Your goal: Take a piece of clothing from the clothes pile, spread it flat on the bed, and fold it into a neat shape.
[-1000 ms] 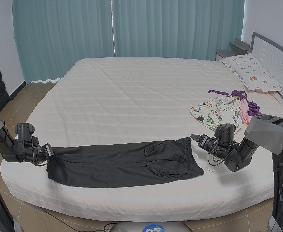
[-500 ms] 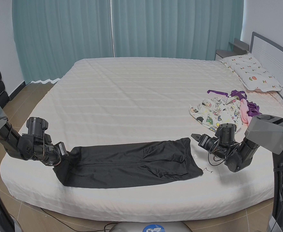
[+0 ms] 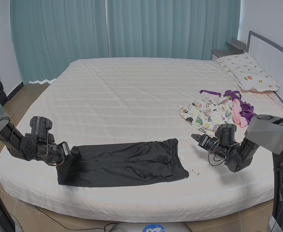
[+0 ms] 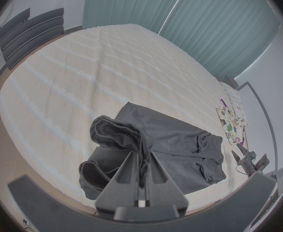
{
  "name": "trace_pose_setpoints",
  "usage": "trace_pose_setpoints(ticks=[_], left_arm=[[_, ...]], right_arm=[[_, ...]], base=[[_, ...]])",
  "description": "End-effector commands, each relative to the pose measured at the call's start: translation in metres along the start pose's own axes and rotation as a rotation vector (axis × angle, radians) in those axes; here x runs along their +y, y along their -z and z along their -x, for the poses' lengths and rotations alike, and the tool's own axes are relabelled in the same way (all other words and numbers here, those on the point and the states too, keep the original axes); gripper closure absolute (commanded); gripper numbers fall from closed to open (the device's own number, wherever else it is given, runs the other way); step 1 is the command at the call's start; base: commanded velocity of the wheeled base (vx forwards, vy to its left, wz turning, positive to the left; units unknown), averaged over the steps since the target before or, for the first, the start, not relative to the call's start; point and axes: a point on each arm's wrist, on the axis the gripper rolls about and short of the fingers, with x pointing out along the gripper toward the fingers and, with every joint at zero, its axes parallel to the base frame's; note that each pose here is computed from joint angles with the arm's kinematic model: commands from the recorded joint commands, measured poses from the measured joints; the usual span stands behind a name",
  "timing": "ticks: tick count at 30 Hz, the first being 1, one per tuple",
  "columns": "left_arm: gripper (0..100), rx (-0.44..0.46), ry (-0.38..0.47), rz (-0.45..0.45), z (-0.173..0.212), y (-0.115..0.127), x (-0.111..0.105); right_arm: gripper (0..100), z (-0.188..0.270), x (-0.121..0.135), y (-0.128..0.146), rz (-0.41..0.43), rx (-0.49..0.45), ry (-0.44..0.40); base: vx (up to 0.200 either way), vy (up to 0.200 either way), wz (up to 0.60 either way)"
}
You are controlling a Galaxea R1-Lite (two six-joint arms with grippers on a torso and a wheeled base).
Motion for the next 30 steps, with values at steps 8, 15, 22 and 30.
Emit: trace_pose_setpoints(ticks=[8, 15, 22, 30], left_arm=[[100, 0.006, -0.005, 0.004, -0.0032, 0.0007, 0.0020], [100, 0.003, -0.007, 0.005, -0.0047, -0.0001, 0.0031], [100, -0.003, -0.010, 0.010, -0.0043, -0.0034, 0.0038], [100, -0.020, -0.009, 0.014, -0.0037, -0.0072, 0.0053]], right_arm=[[0, -0.0008, -0.0007, 0.0015, 0.000, 0.003, 0.001], [0, -0.0008, -0.0007, 0.0015, 0.000, 0.003, 0.001], [0, -0.0008, -0.0007, 0.0015, 0.000, 0.003, 0.001], [0, -0.0008, -0.0007, 0.0015, 0.000, 0.003, 0.001]], base=[[0.000, 0.000, 0.00], [0.000, 0.000, 0.00], [-0.086, 0.000, 0.00], [0.000, 0.000, 0.00]])
